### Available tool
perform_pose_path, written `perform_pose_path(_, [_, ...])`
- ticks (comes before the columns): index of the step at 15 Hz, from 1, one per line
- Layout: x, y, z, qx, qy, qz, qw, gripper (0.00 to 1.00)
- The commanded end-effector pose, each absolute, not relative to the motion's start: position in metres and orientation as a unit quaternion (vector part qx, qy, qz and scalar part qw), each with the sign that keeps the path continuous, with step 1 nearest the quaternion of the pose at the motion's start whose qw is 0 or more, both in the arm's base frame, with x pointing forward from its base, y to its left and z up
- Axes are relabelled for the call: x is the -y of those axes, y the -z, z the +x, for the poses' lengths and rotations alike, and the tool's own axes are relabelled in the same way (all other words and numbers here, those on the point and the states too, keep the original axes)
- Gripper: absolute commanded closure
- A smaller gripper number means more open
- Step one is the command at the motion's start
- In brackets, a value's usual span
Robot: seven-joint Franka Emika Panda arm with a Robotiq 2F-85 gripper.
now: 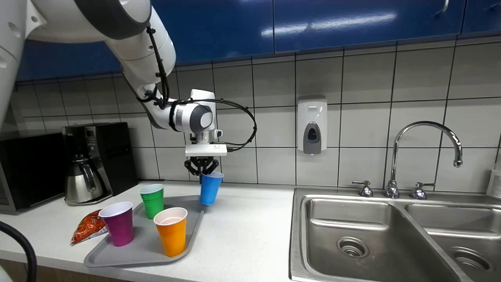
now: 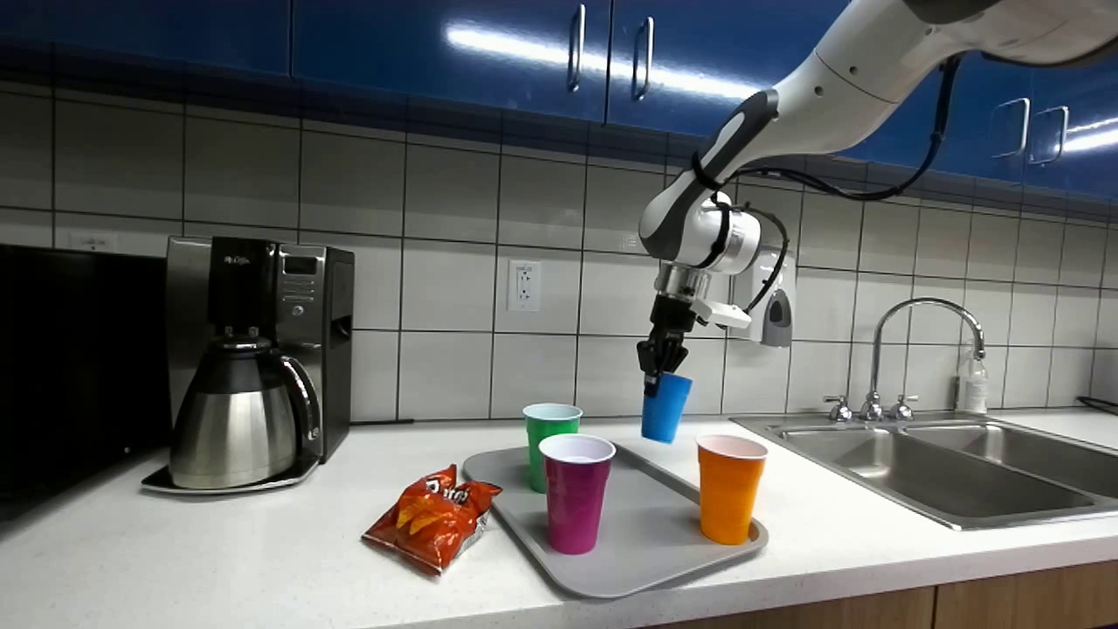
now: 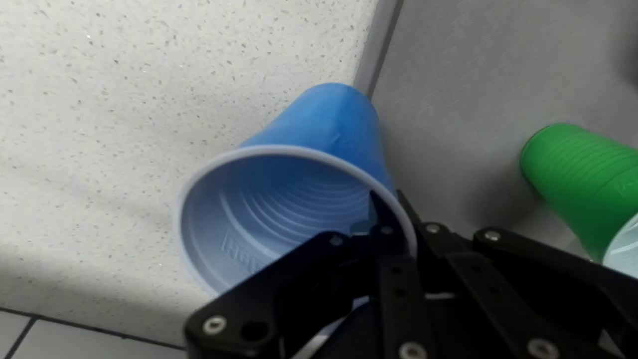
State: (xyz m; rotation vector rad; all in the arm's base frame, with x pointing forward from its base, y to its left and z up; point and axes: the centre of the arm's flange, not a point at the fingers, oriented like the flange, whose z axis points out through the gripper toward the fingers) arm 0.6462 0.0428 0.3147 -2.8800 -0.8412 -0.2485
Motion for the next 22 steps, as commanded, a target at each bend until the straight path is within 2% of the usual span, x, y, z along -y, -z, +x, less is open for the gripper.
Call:
perform_pose_path(1, [-0.044,-0.321,0.632,0.325,0.094,-0.938,0.082,0.99])
perform_pose_path(22, [-0.084,-0.31,0.608,0.485,0.125,-0.862,0.078,0.99])
